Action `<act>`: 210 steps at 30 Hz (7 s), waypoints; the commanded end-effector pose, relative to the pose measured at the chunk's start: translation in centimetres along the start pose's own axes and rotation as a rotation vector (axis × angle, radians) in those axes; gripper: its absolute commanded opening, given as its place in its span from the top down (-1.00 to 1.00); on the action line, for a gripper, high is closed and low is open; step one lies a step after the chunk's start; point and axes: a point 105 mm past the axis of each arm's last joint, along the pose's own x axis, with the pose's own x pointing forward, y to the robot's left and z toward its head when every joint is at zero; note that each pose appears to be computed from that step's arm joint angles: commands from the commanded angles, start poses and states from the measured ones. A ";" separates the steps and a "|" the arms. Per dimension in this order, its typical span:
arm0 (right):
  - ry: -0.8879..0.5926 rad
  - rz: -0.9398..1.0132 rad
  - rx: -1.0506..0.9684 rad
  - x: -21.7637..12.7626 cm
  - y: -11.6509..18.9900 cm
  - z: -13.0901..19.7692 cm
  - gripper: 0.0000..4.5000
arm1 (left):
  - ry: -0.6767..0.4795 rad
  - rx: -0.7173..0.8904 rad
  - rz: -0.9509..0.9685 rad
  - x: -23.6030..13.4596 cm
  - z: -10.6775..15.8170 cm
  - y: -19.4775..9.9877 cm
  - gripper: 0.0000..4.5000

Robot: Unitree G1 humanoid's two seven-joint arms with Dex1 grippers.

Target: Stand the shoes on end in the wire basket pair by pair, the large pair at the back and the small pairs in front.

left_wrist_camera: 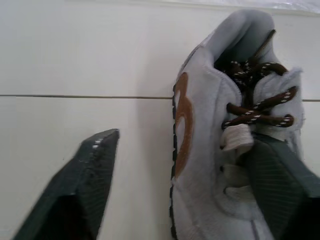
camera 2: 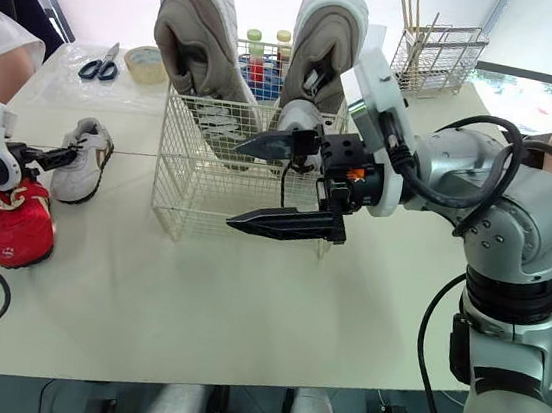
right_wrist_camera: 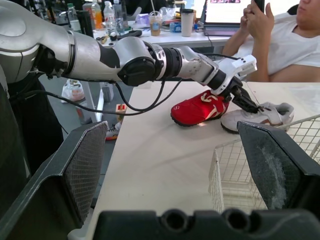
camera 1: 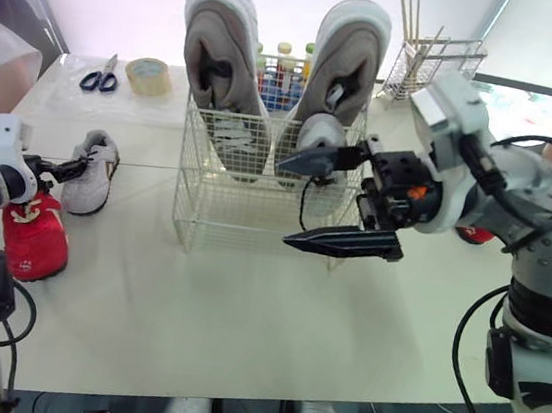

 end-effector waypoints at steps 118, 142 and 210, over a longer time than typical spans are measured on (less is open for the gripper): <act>-0.067 -0.249 0.358 -7.4 -2.3 -1.8 -1.00 | -0.896 0.024 -0.424 -8.7 1.6 -28.6 -0.70; -0.323 -0.901 0.181 -17.7 -9.7 -0.3 -1.00 | -0.551 0.030 -1.051 -19.1 5.5 -29.4 -0.98; 0.125 0.113 -0.458 -4.2 -4.1 6.1 0.47 | -0.216 -0.212 -1.158 -20.2 9.5 -18.4 -1.00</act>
